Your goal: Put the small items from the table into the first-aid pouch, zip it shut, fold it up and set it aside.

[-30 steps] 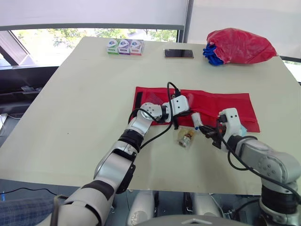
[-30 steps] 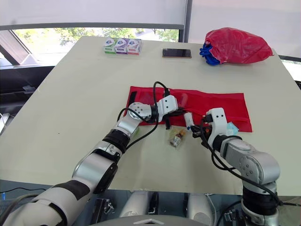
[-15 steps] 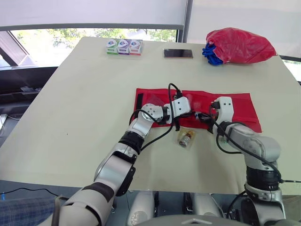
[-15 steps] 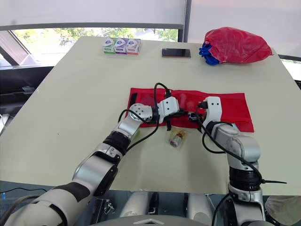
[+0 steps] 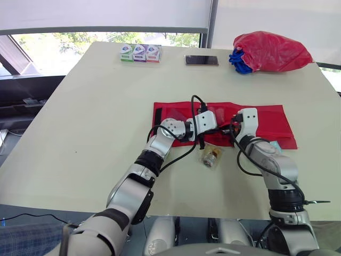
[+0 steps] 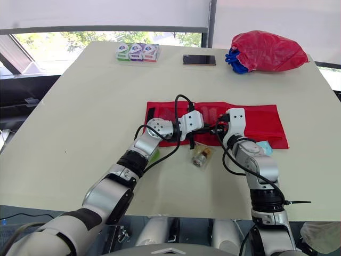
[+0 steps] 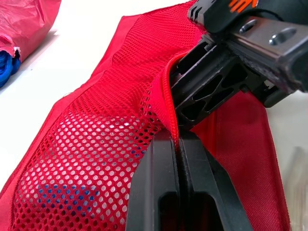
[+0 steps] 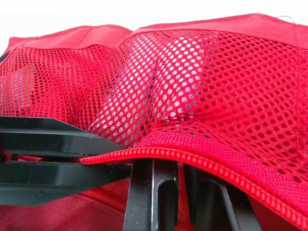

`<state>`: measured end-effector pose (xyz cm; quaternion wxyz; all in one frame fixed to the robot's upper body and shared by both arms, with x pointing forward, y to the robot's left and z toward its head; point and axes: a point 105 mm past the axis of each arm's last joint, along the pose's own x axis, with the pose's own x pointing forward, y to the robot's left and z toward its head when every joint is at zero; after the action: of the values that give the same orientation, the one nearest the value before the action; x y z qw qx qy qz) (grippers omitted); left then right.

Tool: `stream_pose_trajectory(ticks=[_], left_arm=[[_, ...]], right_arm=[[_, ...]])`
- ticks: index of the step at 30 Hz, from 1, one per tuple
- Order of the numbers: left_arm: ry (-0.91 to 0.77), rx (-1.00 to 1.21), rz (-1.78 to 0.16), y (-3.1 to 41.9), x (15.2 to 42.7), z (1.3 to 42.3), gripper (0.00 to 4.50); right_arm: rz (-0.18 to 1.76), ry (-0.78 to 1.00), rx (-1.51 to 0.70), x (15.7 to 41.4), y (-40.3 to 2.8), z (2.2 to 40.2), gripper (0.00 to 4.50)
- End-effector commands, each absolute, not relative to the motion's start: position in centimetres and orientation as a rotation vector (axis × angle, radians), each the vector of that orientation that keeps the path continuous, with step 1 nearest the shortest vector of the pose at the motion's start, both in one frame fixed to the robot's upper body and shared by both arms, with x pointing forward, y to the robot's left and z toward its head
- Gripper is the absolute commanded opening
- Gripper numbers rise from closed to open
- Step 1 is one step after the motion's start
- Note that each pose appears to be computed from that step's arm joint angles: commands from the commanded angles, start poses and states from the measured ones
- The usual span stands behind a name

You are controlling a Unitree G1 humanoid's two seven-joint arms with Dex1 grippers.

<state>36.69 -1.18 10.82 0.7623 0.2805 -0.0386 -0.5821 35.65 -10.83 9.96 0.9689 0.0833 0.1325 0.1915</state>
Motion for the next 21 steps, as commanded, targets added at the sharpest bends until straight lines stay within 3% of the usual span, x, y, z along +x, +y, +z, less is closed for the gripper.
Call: stream_pose_trajectory(ticks=[1,7,12,17,21], left_arm=[[-0.123,0.606,-1.3,-2.1,36.0,11.4,0.0],[-0.116,0.606,-1.287,-1.8,36.4,11.4,0.0],[-0.11,0.591,-1.272,-1.6,36.8,11.6,0.0],[-0.102,0.589,-1.262,-1.2,37.1,11.6,0.0],[-0.099,0.59,-1.255,-1.0,37.4,11.8,0.0]], right_arm=[[0.4,0.201,0.175,35.3,-11.1,11.4,0.73],[0.426,0.218,0.069,33.2,-12.6,11.0,3.42],[0.523,0.196,-0.029,30.7,-13.8,11.8,3.42],[0.567,0.061,-0.242,27.5,-16.0,14.5,3.42],[0.637,-0.004,-0.265,24.8,-17.1,16.2,3.42]])
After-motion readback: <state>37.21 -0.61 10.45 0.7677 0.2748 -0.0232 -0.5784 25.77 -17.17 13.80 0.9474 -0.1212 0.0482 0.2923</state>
